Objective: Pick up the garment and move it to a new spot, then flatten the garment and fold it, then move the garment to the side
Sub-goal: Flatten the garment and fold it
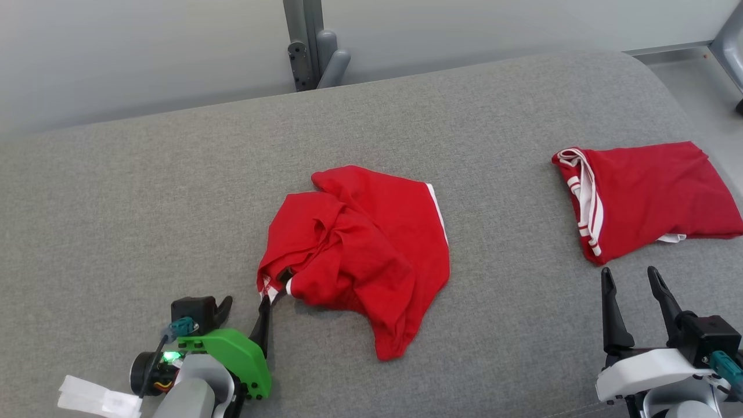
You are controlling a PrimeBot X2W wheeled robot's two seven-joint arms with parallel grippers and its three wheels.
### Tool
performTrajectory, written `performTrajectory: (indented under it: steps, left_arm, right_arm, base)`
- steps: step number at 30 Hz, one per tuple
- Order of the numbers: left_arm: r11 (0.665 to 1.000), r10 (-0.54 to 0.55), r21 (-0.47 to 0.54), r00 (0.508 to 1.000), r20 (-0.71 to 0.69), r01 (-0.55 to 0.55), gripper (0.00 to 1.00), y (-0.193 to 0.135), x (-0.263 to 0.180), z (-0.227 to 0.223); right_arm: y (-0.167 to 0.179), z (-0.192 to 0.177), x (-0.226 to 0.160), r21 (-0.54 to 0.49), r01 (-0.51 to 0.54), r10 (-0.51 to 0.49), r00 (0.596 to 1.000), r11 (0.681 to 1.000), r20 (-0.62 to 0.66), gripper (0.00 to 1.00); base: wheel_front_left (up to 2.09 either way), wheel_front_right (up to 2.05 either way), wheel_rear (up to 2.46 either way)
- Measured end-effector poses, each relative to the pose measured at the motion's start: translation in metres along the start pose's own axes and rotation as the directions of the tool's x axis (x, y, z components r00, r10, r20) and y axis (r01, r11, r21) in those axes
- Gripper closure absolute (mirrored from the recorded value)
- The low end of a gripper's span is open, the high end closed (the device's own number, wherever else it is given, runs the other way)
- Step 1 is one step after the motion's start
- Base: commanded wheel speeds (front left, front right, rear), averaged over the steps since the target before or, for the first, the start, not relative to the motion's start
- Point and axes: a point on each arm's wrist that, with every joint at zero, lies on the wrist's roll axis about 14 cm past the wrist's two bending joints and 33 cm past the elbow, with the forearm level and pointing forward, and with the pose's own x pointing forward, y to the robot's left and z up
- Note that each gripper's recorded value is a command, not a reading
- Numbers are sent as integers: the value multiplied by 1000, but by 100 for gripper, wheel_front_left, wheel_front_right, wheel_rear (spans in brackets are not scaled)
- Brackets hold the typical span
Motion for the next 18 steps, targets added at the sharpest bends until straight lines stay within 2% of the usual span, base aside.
performTrajectory:
  steps: [2,5,7,9,10,14,18]
  left_arm:
    - [1000,-8,-1,1000,-1,8,0,-3,3,1]
    - [1000,-27,-6,1000,1,27,21,-10,6,2]
    - [999,-41,-11,999,-3,41,46,-14,9,2]
    - [998,-55,-7,998,-11,55,79,-18,10,0]
    - [998,-62,-7,998,-14,62,100,-20,11,0]
    - [996,-86,-14,996,-15,86,100,-27,12,1]
    - [992,-115,-43,991,61,118,100,-31,18,30]
  right_arm:
    - [-1,0,0,-1,3,-3,1000,1000,-1,0]
    - [-2,-1,0,-2,6,-6,1000,1000,-4,0]
    - [-2,-2,1,-2,7,-7,1000,1000,-8,0]
    - [-2,-3,2,-2,7,-7,1000,1000,-11,0]
    - [-2,-4,2,-2,6,-6,1000,1000,-13,0]
    - [-2,-4,2,0,7,-7,1000,1000,-14,0]
    - [-3,-4,3,6,13,-13,1000,1000,-13,0]
  base:
    - [0,0,0]
    - [0,0,0]
    - [0,0,0]
    - [0,0,0]
    - [0,0,0]
    - [0,0,0]
    - [0,0,0]
